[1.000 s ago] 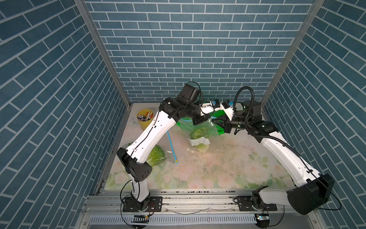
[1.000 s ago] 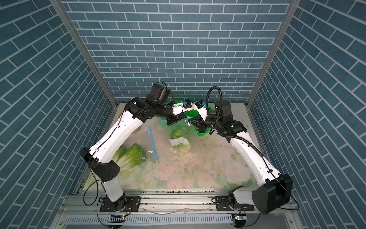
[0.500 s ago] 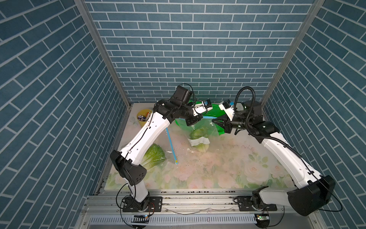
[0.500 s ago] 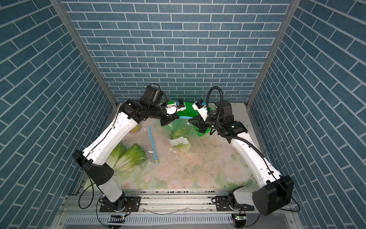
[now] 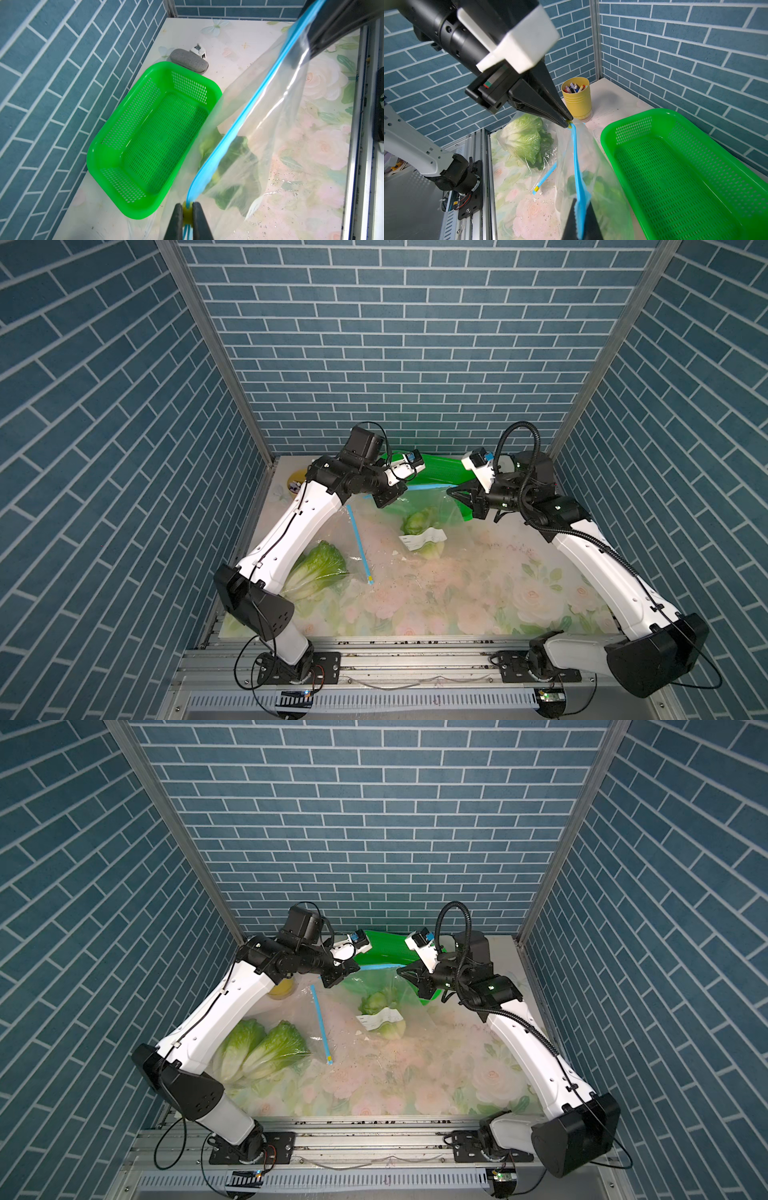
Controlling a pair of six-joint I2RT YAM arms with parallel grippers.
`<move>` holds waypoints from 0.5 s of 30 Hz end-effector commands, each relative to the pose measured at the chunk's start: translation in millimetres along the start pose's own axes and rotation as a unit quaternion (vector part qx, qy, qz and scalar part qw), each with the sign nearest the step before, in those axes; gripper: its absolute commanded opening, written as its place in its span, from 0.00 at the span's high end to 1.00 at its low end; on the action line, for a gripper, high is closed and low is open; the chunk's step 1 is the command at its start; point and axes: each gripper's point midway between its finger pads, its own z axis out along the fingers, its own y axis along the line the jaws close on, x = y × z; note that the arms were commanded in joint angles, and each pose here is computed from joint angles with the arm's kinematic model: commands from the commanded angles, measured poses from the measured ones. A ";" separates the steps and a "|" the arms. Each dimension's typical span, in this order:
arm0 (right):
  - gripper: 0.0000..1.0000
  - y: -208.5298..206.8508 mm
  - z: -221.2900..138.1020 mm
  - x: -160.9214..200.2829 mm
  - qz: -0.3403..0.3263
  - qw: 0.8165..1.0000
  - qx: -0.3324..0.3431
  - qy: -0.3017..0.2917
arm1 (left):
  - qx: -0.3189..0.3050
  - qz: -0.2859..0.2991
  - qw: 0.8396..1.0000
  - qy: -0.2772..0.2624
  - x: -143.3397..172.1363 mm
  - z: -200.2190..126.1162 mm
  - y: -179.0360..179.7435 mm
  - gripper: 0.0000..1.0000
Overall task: Put the chinese cabbages into a zipper bag and zip it
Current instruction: Zip the zipper on the zipper food storage bag.
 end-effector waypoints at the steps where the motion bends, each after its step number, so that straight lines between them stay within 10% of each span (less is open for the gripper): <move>1: 1.00 7.1 -16.7 -22.6 -0.052 0.998 0.015 -0.034 | -0.031 -0.042 0.998 0.042 34.8 -5.2 16.3 0.90; 15: 1.00 6.9 -21.9 -24.1 -0.054 0.997 0.028 -0.039 | -0.048 -0.109 0.992 0.048 81.0 -10.6 29.9 0.90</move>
